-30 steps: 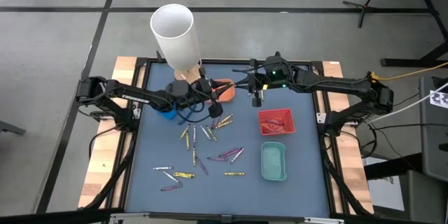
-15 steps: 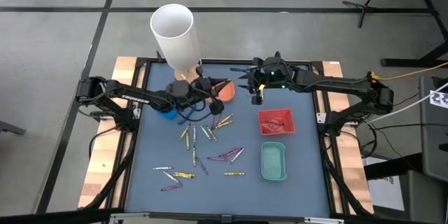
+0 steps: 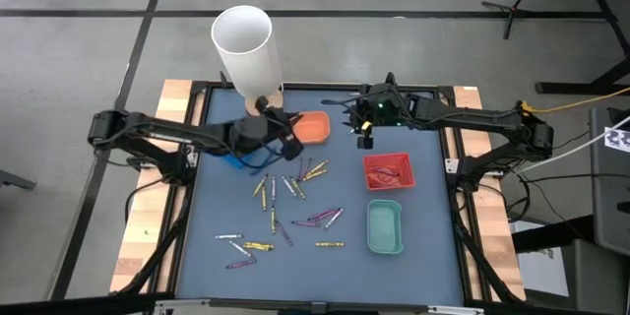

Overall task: Sort crayons
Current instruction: Put the green crayon into the dark blue bin

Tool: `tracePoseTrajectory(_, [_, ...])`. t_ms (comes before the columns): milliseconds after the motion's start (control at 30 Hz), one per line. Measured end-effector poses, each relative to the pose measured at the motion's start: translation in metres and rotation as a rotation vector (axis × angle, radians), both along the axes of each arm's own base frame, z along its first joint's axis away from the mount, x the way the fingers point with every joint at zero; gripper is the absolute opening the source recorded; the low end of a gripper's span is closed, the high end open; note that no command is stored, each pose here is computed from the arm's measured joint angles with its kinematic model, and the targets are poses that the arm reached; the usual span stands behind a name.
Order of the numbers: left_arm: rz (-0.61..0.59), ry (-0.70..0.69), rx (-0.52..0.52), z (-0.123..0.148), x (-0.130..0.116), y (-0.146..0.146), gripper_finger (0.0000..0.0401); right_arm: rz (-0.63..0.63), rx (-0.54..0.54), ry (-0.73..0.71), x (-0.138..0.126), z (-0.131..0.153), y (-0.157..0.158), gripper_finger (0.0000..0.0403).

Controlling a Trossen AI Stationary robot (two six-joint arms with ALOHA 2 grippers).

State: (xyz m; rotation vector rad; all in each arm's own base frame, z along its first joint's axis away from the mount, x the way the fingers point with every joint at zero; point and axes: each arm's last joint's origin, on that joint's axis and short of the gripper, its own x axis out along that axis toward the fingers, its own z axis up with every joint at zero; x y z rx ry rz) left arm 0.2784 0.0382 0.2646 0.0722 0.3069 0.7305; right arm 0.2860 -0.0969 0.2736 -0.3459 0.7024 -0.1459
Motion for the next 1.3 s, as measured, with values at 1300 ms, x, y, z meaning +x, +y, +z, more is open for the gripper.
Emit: tracePoseTrajectory(1300, [0.257,0.586,-0.519,-0.042,-0.084,-0.015,0.0014,-0.025,-0.049,0.086,-0.014,-0.005,-0.027,0.0142])
